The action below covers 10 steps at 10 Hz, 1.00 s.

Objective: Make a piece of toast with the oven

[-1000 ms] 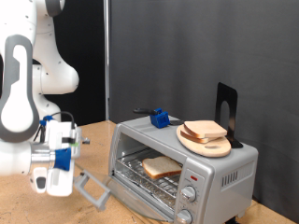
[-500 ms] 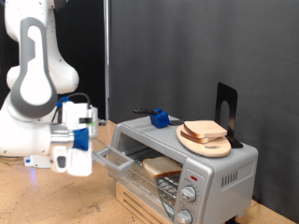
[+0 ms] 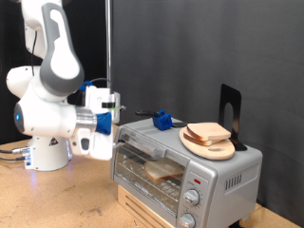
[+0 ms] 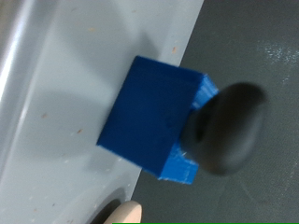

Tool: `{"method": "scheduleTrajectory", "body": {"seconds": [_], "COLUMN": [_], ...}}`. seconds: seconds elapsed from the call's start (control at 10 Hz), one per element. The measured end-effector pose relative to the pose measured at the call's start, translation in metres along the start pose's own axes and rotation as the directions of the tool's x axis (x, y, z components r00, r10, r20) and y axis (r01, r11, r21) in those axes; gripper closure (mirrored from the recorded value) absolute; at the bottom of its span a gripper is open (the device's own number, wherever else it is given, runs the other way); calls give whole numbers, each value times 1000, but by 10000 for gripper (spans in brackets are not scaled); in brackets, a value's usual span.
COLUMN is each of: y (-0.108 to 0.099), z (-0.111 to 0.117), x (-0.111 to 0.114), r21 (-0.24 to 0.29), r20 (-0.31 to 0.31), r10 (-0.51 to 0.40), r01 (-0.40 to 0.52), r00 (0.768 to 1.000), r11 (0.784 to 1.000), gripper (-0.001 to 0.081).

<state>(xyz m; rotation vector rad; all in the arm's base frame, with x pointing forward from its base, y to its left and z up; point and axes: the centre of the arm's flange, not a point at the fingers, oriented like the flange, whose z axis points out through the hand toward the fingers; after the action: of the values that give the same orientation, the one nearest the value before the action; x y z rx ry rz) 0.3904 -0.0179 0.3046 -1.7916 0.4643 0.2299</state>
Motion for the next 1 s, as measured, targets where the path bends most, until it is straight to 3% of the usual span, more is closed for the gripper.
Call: {"method": "scheduleTrajectory", "body": {"seconds": [0.2,0.6,0.7,0.9,1.0], "y": [3,25,24,17,14], "z": [-20,-79,-77,-80,-90], "x": [-9,-10,-11,-20,-10], "r21": [-24,-11,-9,-4,24], "r20": [-23,-141,-125,41,41], "r10": [37,130,129,122,119], "r01": [-38,-133,-131,-122,-120], "r00": [999,981,984,992,992], "r11": [999,991,991,993,992], "gripper": [-2,-2,-2,-2,-2]}}
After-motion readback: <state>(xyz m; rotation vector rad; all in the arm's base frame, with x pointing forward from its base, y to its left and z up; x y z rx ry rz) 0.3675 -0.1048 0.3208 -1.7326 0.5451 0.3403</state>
